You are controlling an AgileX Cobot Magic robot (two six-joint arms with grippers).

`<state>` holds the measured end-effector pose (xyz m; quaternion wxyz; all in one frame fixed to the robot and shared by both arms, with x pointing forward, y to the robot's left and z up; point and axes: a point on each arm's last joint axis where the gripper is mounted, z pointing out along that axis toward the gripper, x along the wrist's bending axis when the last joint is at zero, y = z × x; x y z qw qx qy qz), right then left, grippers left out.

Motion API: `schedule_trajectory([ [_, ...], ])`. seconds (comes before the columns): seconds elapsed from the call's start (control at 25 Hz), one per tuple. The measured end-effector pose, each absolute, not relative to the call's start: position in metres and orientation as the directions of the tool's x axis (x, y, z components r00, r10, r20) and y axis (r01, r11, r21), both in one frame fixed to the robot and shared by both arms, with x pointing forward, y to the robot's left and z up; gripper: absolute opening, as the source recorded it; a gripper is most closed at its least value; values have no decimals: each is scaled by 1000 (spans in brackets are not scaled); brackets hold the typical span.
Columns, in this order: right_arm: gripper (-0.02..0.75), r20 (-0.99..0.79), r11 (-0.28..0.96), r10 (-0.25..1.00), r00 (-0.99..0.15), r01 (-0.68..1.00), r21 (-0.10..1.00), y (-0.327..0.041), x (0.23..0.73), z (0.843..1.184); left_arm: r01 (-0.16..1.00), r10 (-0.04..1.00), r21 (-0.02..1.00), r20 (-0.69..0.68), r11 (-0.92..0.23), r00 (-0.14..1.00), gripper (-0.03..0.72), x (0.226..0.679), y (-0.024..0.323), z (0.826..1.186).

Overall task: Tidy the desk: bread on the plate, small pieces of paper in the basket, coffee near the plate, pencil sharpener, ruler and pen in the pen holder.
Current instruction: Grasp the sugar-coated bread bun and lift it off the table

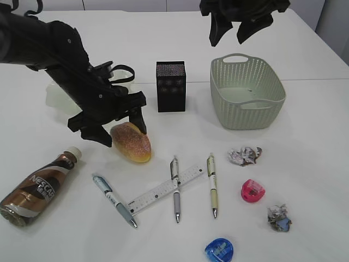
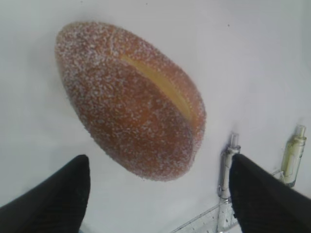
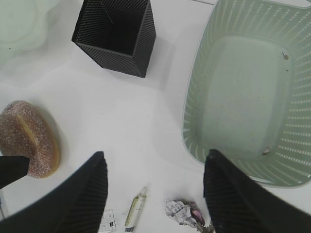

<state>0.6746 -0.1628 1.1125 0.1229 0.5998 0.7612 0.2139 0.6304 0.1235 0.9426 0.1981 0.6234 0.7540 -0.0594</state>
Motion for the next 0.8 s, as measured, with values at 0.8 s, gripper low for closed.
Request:
schedule_trajectory([
  [0.8,488,69,189,966,-250,861,471,-163,674,1112,936,887,160,-401,313,-228,654,639,122,930],
])
